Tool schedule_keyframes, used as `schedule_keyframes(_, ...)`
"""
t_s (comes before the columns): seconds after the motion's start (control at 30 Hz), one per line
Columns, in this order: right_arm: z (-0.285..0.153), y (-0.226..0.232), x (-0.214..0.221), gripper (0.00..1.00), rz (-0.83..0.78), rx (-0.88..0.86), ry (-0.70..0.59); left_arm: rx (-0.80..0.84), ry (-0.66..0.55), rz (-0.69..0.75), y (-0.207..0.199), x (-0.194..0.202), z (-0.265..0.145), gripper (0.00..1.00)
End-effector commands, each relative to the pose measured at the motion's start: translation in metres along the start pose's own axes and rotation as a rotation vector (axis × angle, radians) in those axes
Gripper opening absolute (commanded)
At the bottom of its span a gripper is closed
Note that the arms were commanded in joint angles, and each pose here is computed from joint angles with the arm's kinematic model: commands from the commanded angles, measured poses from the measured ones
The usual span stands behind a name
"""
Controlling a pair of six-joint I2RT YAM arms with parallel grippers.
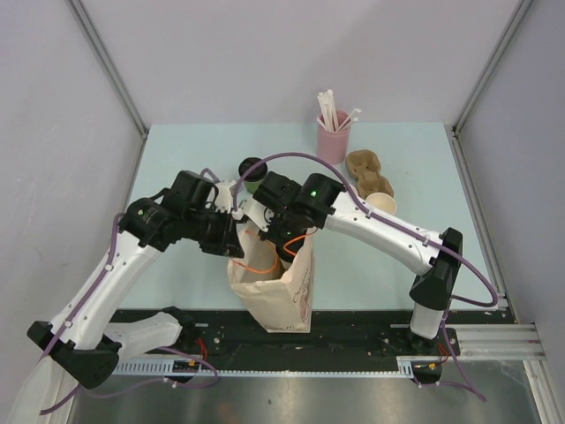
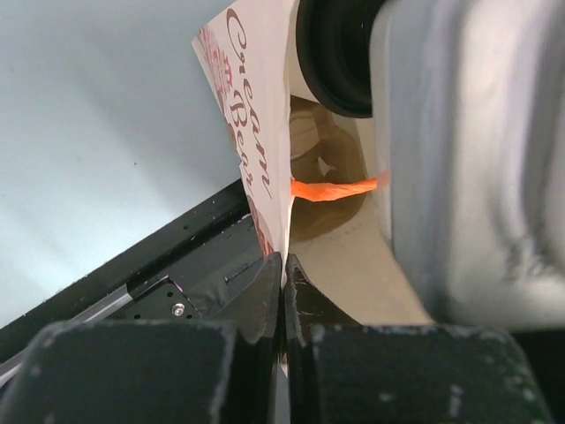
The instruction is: Pack the takeout coffee
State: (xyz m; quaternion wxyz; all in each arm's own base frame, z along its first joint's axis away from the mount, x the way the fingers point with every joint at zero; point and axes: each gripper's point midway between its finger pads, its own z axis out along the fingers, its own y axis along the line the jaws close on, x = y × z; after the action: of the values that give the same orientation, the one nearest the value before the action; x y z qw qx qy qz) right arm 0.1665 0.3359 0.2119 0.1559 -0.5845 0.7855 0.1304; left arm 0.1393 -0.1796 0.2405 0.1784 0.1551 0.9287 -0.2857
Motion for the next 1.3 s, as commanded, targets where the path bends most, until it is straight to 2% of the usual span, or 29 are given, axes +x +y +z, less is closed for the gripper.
schedule_keyframes(0.0, 0.042, 0.016, -0.042, 0.0, -0.146, -0.053, -0.088, 0.212, -0.14, 0.184, -0.054, -0.046, -0.013, 0.02)
schedule_keyframes(0.1, 0.047, 0.019, -0.034, 0.0, -0.126, -0.075, -0.061, 0.177, -0.181, 0.233, -0.051, -0.056, -0.017, 0.03)
schedule_keyframes(0.2, 0.05, 0.025, -0.022, 0.0, -0.104, -0.093, -0.049, 0.152, -0.212, 0.26, -0.048, -0.062, -0.022, 0.14)
schedule_keyframes(0.3, 0.058, 0.027, -0.015, 0.0, -0.074, -0.099, -0.041, 0.177, -0.201, 0.255, -0.051, -0.057, -0.021, 0.29)
schedule_keyframes(0.33, 0.061, 0.028, -0.014, 0.0, -0.061, -0.105, -0.037, 0.181, -0.202, 0.252, -0.052, -0.056, -0.022, 0.38)
schedule_keyframes(0.4, 0.067, 0.03, -0.012, 0.0, -0.042, -0.111, -0.03, 0.195, -0.201, 0.251, -0.055, -0.056, -0.024, 0.48)
schedule_keyframes(0.7, 0.085, 0.022, 0.002, 0.0, 0.04, -0.09, 0.024, 0.212, -0.253, 0.29, -0.062, -0.059, -0.04, 0.58)
schedule_keyframes(1.0, 0.101, 0.017, 0.014, 0.0, 0.083, -0.085, 0.067, 0.193, -0.266, 0.313, -0.057, -0.058, -0.041, 0.61)
schedule_keyframes(1.07, 0.1, 0.017, 0.013, 0.04, 0.082, -0.085, 0.066, 0.196, -0.261, 0.313, -0.057, -0.056, -0.041, 0.61)
schedule_keyframes(1.1, 0.097, 0.016, 0.011, 0.13, 0.078, -0.075, 0.058, 0.196, -0.261, 0.313, -0.057, -0.055, -0.041, 0.62)
schedule_keyframes(1.17, 0.093, 0.015, 0.009, 0.17, 0.071, -0.066, 0.051, 0.195, -0.258, 0.313, -0.056, -0.054, -0.04, 0.62)
schedule_keyframes(1.2, 0.091, 0.013, 0.009, 0.24, 0.073, -0.053, 0.05, 0.194, -0.254, 0.311, -0.056, -0.053, -0.039, 0.62)
schedule_keyframes(1.27, 0.084, 0.012, 0.004, 0.28, 0.072, -0.049, 0.032, 0.197, -0.248, 0.31, -0.055, -0.051, -0.038, 0.62)
